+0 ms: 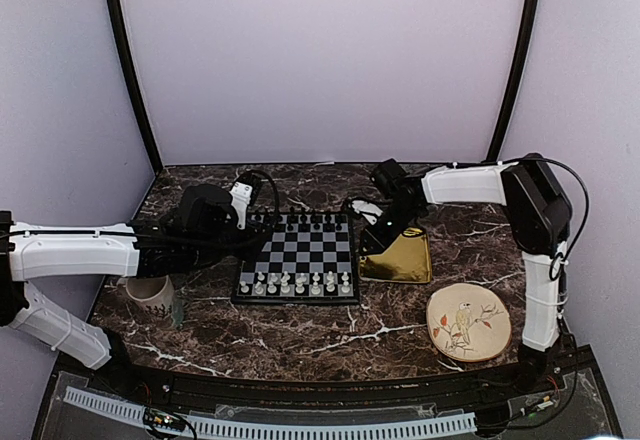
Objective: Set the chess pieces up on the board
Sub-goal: Pick up the pawn from the storage box.
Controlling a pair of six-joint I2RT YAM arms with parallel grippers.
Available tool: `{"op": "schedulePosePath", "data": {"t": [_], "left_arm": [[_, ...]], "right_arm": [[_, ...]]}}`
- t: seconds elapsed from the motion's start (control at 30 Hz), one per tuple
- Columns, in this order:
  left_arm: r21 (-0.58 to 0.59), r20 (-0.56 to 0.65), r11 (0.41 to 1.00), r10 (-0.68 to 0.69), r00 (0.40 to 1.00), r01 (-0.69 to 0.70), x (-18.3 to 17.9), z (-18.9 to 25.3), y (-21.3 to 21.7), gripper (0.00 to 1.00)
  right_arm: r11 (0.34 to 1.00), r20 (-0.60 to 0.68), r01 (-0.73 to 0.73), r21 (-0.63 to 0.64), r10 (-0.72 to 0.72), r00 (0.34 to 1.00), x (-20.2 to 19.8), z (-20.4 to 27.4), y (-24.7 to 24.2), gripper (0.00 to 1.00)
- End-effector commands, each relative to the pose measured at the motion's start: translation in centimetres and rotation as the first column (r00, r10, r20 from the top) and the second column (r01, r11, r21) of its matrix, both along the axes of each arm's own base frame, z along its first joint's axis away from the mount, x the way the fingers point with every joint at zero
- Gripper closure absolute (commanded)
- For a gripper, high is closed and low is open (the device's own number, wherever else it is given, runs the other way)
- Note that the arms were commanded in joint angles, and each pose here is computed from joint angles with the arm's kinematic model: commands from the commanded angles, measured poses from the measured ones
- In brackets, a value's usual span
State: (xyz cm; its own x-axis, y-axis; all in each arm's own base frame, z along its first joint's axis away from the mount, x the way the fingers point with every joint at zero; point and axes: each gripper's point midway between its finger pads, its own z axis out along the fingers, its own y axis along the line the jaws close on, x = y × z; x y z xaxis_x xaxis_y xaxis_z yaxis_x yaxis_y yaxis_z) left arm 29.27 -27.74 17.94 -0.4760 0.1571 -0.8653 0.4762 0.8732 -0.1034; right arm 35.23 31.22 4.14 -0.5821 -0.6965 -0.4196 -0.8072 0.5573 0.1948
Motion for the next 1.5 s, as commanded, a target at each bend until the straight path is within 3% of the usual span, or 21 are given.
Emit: {"op": "schedulePosePath", "data": {"t": [0.0,0.2,0.63,0.8,1.47], "left_arm": [[-0.027,0.014,1.000,0.013,1.000,-0.013,0.1,0.5,-0.1,0.72],[-0.025,0.005,1.000,0.016,1.000,-0.016,0.2,0.0,-0.2,0.71],[-0.049,-0.039,0.999,-0.006,0.999,0.004,0.1,-1.2,-1.2,0.71],[-0.051,-0.049,0.999,-0.011,0.999,0.009,0.0,-1.4,-1.4,0.71],[-0.041,-0.051,0.999,-0.009,0.999,0.007,0.0,-1.7,-1.2,0.71]], "right_arm": [[0.999,-0.003,0.013,-0.032,-0.013,1.000,0.3,-0.6,0.2,0.75],[0.999,-0.008,0.014,-0.043,-0.014,1.000,0.2,-1.1,0.0,0.76],[0.997,0.010,0.031,-0.066,-0.031,0.999,0.8,-1.0,0.2,0.66],[0.989,0.047,0.059,-0.137,-0.053,0.998,1.5,-1.7,-1.1,0.67],[0.974,0.130,0.080,-0.214,-0.053,0.990,1.6,-1.5,-3.6,0.70]]}}
